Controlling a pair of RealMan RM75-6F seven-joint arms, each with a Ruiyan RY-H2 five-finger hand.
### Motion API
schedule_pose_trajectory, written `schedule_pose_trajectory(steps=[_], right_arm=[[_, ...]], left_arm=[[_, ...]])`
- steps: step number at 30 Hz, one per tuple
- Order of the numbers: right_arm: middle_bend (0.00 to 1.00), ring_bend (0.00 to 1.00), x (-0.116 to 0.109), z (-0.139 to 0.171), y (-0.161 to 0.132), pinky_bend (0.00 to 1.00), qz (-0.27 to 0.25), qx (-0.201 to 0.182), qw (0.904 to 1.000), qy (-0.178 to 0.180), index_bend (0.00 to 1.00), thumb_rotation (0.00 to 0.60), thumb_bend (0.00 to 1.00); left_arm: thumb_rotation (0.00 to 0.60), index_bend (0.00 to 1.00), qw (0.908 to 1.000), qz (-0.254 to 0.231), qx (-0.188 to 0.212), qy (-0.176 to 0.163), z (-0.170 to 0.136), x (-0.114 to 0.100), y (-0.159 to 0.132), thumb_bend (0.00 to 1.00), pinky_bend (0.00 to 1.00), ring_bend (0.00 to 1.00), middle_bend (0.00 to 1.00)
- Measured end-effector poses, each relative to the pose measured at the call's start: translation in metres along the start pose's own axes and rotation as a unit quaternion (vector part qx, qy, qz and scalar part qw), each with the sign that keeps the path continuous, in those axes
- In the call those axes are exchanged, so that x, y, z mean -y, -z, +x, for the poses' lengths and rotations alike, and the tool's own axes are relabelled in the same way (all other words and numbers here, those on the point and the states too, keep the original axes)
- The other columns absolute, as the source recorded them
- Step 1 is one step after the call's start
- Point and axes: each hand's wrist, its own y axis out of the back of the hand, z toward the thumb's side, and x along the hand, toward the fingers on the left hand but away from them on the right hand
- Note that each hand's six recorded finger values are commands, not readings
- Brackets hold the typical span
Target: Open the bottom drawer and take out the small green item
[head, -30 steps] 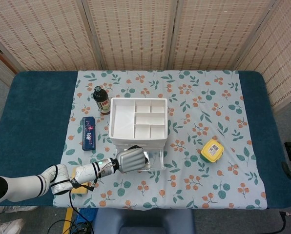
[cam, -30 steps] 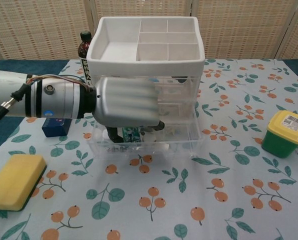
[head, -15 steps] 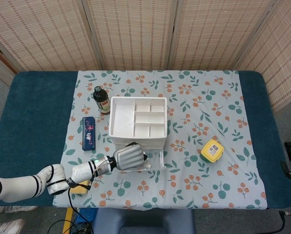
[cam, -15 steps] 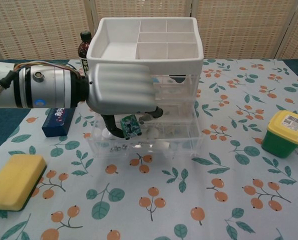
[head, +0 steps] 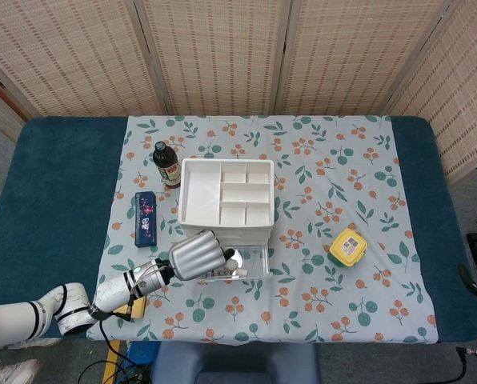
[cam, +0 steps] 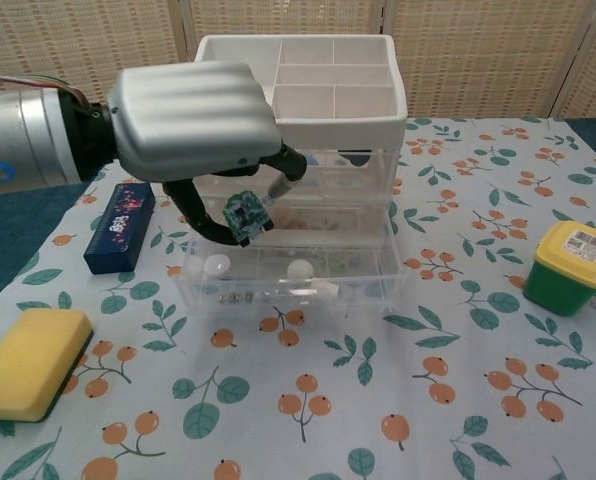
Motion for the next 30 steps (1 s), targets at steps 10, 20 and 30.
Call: schedule_pose_trajectory(steps=[10,20,30], right_arm=[[0.19,0.10,-0.001,-0.001,-0.004,0.04,-0.003,-0.008,1.0000,0.003,0.01,0.600,0.33],[0.19,0.10,-0.002,-0.001,-0.010,0.04,-0.003,-0.014,0.9999,0.005,0.01,0.600,0.33],[0.19,0.10,-0.004,0.000,-0.012,0.04,0.002,-0.012,0.9999,0.003,0.01,0.600,0.33]], left_arm=[[0.600,0.56,0.9964,-0.031,-0.076,0.022,-0.060,0.009,0.031,0.15,1.00,1.00,0.95],[0.600,0.56,0.9853,-0.056,-0.138,0.084,-0.098,0.054,0.053,0.15,1.00,1.00,0.95],[0.600,0.53,0.9725,-0.084,-0.164,0.142,-0.112,0.103,0.054,0.15,1.00,1.00,0.95]])
